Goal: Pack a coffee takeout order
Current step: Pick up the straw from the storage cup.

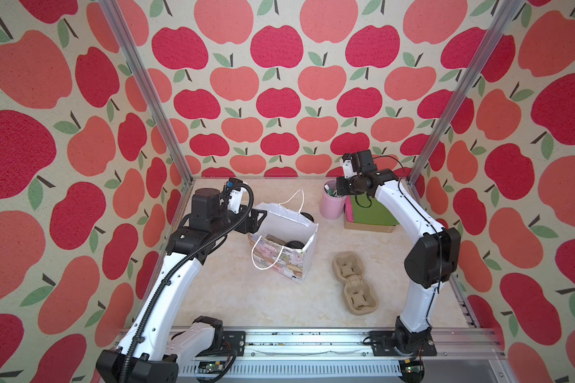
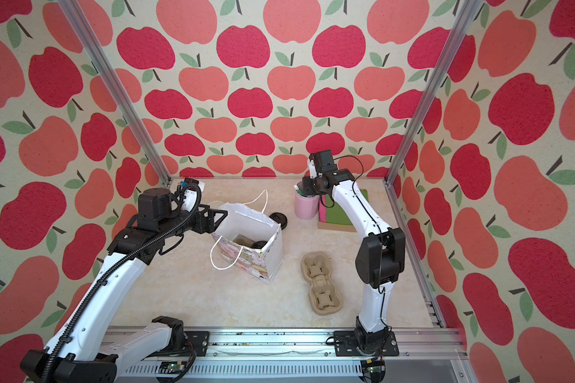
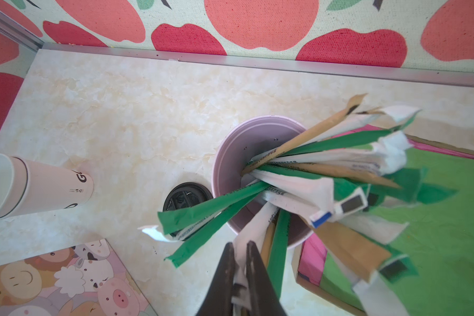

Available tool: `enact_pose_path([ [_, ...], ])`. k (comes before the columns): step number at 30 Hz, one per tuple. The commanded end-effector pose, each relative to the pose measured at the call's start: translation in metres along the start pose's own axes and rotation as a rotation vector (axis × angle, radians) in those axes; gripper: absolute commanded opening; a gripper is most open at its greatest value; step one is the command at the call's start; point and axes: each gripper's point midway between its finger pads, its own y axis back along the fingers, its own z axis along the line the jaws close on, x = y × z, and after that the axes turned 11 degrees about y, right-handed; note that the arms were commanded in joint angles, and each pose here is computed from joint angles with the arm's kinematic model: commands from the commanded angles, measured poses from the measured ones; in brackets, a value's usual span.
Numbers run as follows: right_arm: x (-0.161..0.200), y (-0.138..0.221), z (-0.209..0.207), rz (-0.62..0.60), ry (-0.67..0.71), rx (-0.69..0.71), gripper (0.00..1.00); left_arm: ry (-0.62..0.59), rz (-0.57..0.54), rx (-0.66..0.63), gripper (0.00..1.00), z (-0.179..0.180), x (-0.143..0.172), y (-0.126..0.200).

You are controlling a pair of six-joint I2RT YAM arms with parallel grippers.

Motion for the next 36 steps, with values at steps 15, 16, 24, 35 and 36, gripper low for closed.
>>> enact_pose_path([
  [15,-0.008,0.021,0.006,0.014,0.047,-0.062,0.08,0.013,0.012,0.019,0.86,-0.002,0.003,-0.006],
  [16,-0.009,0.023,0.007,0.008,0.051,-0.065,0.08,0.014,0.01,0.019,0.86,-0.002,0.002,-0.006],
  [24,-0.01,0.03,0.008,0.009,0.091,-0.046,0.0,0.011,0.007,0.027,0.86,-0.004,0.002,-0.007],
  [35,-0.032,0.076,0.006,-0.106,0.171,0.039,0.0,0.014,0.022,0.024,0.86,-0.002,0.001,-0.014],
  [36,-0.033,0.08,0.006,-0.114,0.175,0.043,0.0,0.014,0.023,0.024,0.86,-0.002,0.002,-0.014],
])
